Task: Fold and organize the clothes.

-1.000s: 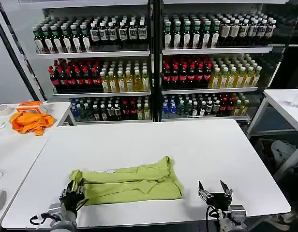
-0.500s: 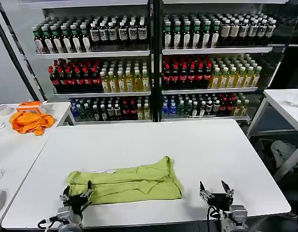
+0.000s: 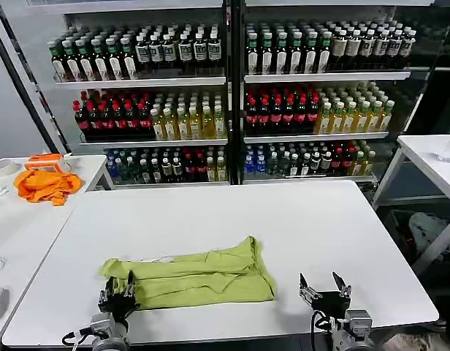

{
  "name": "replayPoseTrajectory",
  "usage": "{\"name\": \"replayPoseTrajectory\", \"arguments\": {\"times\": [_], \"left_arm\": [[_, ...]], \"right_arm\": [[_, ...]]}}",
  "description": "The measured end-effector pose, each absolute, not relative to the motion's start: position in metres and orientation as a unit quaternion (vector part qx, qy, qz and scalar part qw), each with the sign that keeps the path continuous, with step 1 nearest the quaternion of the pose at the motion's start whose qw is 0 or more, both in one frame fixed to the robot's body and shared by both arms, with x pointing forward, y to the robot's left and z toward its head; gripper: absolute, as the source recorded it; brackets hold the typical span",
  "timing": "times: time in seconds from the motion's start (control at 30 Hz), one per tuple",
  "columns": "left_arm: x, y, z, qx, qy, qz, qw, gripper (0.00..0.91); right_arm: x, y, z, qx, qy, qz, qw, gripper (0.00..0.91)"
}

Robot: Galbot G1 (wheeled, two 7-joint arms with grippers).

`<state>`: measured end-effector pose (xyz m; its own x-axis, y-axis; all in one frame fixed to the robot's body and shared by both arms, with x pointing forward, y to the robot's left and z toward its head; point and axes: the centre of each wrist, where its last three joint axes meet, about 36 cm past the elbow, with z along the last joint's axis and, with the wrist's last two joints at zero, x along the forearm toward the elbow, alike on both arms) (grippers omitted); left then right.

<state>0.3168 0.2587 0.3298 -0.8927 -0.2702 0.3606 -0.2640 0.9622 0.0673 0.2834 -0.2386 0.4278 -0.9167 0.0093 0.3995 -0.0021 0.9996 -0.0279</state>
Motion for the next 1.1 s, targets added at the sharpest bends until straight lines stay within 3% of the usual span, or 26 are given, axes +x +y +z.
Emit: {"name": "replayPoseTrajectory", "arguments": {"times": [0.57, 1.1], "left_arm": [[0.318, 0.283, 0.336, 0.150, -0.973, 0.009, 0.175, 0.020], [0.327, 0.349, 0.403, 0.166, -0.977, 0.018, 0.131, 0.020]], "right_arm": [[0.282, -0.242, 0.432, -0.006, -0.980, 0.017, 0.200, 0.907], [0.284, -0.242, 0.429, -0.004, -0.980, 0.018, 0.200, 0.907]]}}
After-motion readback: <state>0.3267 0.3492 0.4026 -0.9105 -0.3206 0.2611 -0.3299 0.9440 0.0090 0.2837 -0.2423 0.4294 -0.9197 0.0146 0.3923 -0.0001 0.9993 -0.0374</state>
